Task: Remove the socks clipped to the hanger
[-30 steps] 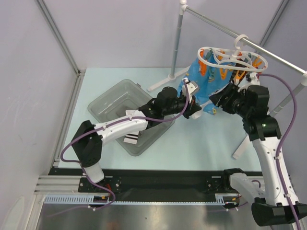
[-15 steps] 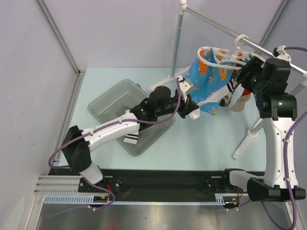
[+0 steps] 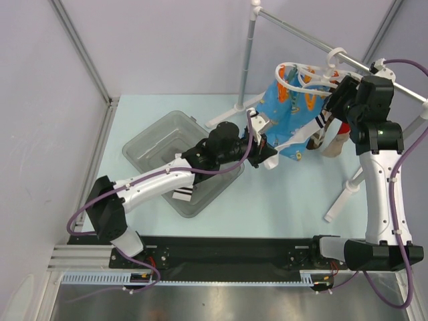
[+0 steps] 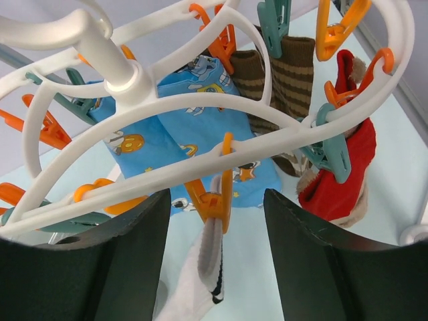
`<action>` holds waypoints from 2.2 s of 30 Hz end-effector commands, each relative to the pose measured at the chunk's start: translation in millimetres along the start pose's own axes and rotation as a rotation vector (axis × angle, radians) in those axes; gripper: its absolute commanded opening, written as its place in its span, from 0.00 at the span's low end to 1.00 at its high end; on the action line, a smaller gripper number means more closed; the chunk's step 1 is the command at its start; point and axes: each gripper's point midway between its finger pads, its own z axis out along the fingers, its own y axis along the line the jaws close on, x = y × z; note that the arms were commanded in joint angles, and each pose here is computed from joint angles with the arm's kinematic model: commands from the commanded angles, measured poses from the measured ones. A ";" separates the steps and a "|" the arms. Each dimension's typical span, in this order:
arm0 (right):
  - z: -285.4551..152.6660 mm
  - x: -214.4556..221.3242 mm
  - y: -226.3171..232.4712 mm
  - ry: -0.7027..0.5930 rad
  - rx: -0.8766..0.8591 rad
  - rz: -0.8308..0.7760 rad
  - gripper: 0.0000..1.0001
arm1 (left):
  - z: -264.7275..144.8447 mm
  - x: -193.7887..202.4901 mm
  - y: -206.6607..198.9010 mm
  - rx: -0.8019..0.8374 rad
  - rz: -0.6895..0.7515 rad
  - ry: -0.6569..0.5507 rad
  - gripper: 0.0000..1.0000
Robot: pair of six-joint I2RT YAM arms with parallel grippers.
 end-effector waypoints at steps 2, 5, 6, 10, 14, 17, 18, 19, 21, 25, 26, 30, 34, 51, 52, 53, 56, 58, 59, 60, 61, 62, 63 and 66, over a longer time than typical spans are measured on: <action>-0.4 -19.1 1.3 -0.090 -0.003 -0.034 0.63 | -11.5 -25.0 -10.7 0.006 0.006 -0.064 0.00; 2.0 -16.4 4.1 -0.105 -0.019 -0.042 0.60 | -10.9 -24.8 -12.4 0.007 0.008 -0.062 0.00; 2.4 -17.2 4.0 -0.113 -0.019 -0.042 0.59 | -11.1 -25.6 -11.9 0.004 0.011 -0.062 0.00; -0.2 -19.5 15.3 -0.148 -0.031 -0.079 0.56 | -11.8 -25.3 -14.6 0.004 0.018 -0.056 0.00; -1.6 -20.3 15.6 -0.171 -0.030 -0.084 0.52 | -11.5 -26.2 -16.1 0.003 0.016 -0.059 0.00; 0.3 -15.9 15.2 -0.184 -0.040 -0.087 0.52 | -11.0 -27.5 -17.9 0.006 0.015 -0.061 0.00; -4.1 -21.5 16.3 -0.215 -0.046 -0.083 0.52 | -11.6 -28.6 -19.8 0.010 0.016 -0.064 0.00; -2.9 -20.0 14.6 -0.219 -0.041 -0.084 0.52 | -12.0 -29.1 -20.6 0.010 0.015 -0.065 0.00; -4.3 -21.6 11.7 -0.239 -0.031 -0.078 0.52 | -11.4 -28.6 -22.0 0.013 0.017 -0.063 0.00; -5.7 -24.1 9.7 -0.254 -0.020 -0.080 0.47 | -11.4 -30.7 -25.2 0.018 0.020 -0.065 0.00; -6.0 -25.4 9.1 -0.259 -0.016 -0.079 0.44 | -12.3 -31.7 -25.2 0.016 0.022 -0.067 0.00; -6.1 -25.4 9.4 -0.262 -0.019 -0.076 0.31 | -12.9 -31.7 -26.3 0.013 0.023 -0.068 0.00; -7.2 -24.8 10.4 -0.265 -0.030 -0.074 0.18 | -14.0 -31.5 -26.5 0.010 0.023 -0.067 0.00; -16.0 -21.1 19.8 -0.245 -0.111 -0.014 0.00 | -24.5 2.3 -6.8 -0.107 -0.043 0.016 0.00; -16.0 -20.9 17.0 -0.243 -0.110 -0.005 0.00 | -23.6 5.4 -6.2 -0.109 -0.048 0.025 0.00; -16.1 -20.1 18.0 -0.239 -0.119 0.008 0.00 | -22.7 7.2 -6.8 -0.108 -0.054 0.029 0.00; -14.8 -15.5 18.7 -0.226 -0.133 0.020 0.00 | -21.0 11.0 -4.7 -0.114 -0.060 0.037 0.00; -14.9 -14.3 21.2 -0.219 -0.145 0.017 0.00 | -21.0 11.0 -4.7 -0.114 -0.060 0.037 0.00; -14.2 -13.8 20.9 -0.214 -0.144 0.020 0.07 | -20.6 11.7 -5.1 -0.112 -0.064 0.039 0.00; -14.0 -14.3 19.9 -0.216 -0.140 0.021 0.15 | -20.5 11.1 -6.2 -0.107 -0.067 0.038 0.00; -14.8 -16.1 19.2 -0.223 -0.135 0.024 0.23 | -19.7 10.3 -7.1 -0.102 -0.068 0.037 0.00; -15.0 -16.7 18.2 -0.227 -0.130 0.023 0.32 | -18.8 10.4 -8.7 -0.093 -0.071 0.039 0.00; -15.5 -18.6 18.6 -0.236 -0.132 0.022 0.35 | -18.3 7.5 -10.2 -0.086 -0.072 0.034 0.00; -15.4 -23.6 20.1 -0.250 -0.132 0.017 0.42 | -14.3 2.5 -12.5 -0.072 -0.071 0.028 0.00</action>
